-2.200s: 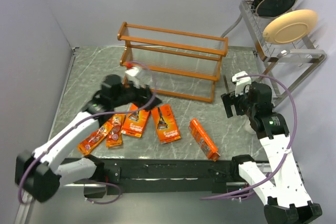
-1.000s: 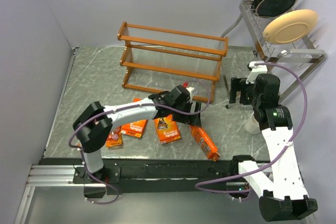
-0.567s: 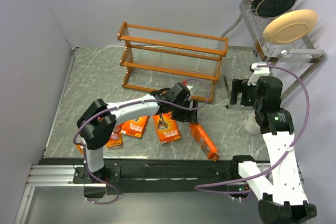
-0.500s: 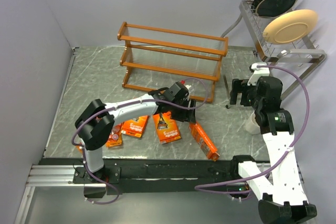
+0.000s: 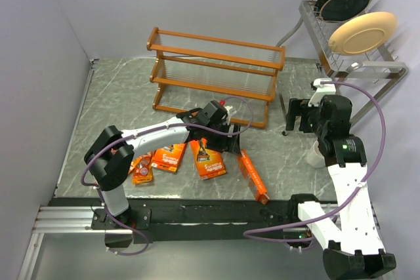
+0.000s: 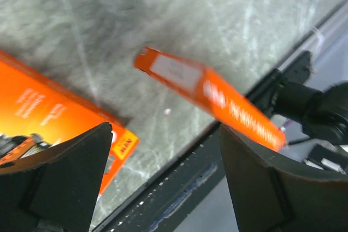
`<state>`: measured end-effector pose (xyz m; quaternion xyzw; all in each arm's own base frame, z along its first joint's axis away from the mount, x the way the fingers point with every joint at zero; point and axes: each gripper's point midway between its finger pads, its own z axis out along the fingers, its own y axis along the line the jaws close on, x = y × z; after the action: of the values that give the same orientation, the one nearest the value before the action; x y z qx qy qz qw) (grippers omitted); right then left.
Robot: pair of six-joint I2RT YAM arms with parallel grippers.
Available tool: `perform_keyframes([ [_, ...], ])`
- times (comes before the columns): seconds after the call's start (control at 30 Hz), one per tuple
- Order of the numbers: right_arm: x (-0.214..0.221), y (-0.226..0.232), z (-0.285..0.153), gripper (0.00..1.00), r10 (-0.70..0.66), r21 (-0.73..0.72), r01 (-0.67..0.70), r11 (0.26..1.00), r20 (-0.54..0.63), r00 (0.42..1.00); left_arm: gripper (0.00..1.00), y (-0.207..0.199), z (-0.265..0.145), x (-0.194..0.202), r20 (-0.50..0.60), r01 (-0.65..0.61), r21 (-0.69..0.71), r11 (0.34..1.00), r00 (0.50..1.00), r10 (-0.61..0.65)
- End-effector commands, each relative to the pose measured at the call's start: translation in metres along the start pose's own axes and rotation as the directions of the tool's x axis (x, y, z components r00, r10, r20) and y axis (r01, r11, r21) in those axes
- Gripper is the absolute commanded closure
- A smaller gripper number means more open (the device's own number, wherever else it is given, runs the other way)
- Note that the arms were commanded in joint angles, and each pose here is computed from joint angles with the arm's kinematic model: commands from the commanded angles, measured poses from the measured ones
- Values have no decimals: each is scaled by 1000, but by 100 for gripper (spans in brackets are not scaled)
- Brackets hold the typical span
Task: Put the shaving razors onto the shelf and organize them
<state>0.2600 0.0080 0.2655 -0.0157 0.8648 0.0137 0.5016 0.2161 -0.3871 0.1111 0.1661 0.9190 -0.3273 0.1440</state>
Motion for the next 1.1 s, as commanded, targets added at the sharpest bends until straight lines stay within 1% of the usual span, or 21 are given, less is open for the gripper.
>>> perform_keyframes([
  [0.0, 0, -5, 5, 0, 34, 10, -34, 999, 31, 999, 14, -35, -14, -6, -1, -63, 121, 991, 998, 64],
  [0.1, 6, -3, 7, 0, 52, -5, -51, 999, 24, 998, 12, -43, -11, 7, -25, -81, 126, 989, 996, 85],
  [0.2, 10, -3, 8, 0, 59, -4, -58, 998, 22, 998, 9, -58, -13, 4, -6, -114, 121, 986, 993, 116],
  [0.33, 17, -4, 10, 0, 69, -4, -69, 998, 13, 998, 5, -63, -5, -14, 10, -86, 87, 992, 996, 86],
  [0.4, 18, -4, 9, 0, 71, -7, -71, 997, 10, 997, 3, -65, -2, -18, 9, -76, 87, 993, 997, 75],
  [0.5, 29, -4, 9, 0, 54, -12, -55, 998, -22, 998, 2, -57, 6, -18, 7, -57, 52, 997, 998, 57],
  [0.57, 44, 1, 10, 0, 23, -45, -27, 999, -79, 997, 2, -49, 4, -23, 20, -25, 37, 999, 999, 24],
  [0.6, 52, 14, 12, 0, -5, -129, -10, 992, -117, 993, 2, -40, 5, -22, 19, 0, 20, 1000, 1000, -1],
  [0.63, 64, 20, 13, 0, -64, -177, 36, 984, -154, 986, 2, -35, 1, -25, 33, 39, 16, 999, 999, -40],
  [0.7, 70, 29, 19, 0, -91, -233, 46, 971, -190, 978, 0, -13, -1, -34, 74, 98, 6, 995, 992, -98],
  [0.73, 73, 34, 22, 0, -112, -269, 53, 962, -209, 971, 0, -16, -11, -41, 108, 112, 37, 993, 987, -116],
  [0.77, 77, 36, 27, 0, -121, -282, 50, 958, -241, 963, 0, -10, -18, -50, 139, 127, 53, 991, 981, -133],
  [0.8, 85, 39, 35, 0, -149, -307, 57, 950, -287, 946, 1, -7, -20, -54, 172, 121, 76, 990, 976, -132],
  [0.83, 84, 38, 41, 0, -208, -301, 122, 946, -275, 939, 1, -13, -33, -62, 214, 100, 101, 990, 969, -120],
  [0.9, 86, 42, 47, 0, -280, -300, 196, 934, -268, 922, 1, -10, -43, -63, 253, 79, 98, 992, 962, -102],
  [0.93, 92, 58, 46, 0, -347, -343, 248, 906, -263, 900, 0, -16, -56, -67, 290, 48, 112, 992, 954, -79],
  [0.97, 96, 59, 47, 0, -370, -328, 275, 904, -275, 887, 1, -13, -60, -65, 295, 41, 106, 993, 953, -71],
  [1.0, 102, 66, 48, 0, -378, -341, 274, 899, -293, 878, 0, -10, -64, -62, 299, 31, 93, 995, 952, -58],
  [1.03, 105, 79, 47, 0, -414, -377, 297, 878, -283, 865, 1, 2, -71, -60, 307, 30, 47, 998, 951, -44],
  [1.07, 104, 82, 49, 0, -419, -370, 305, 877, -281, 864, 1, 13, -74, -58, 304, 49, 14, 999, 951, -51],
])
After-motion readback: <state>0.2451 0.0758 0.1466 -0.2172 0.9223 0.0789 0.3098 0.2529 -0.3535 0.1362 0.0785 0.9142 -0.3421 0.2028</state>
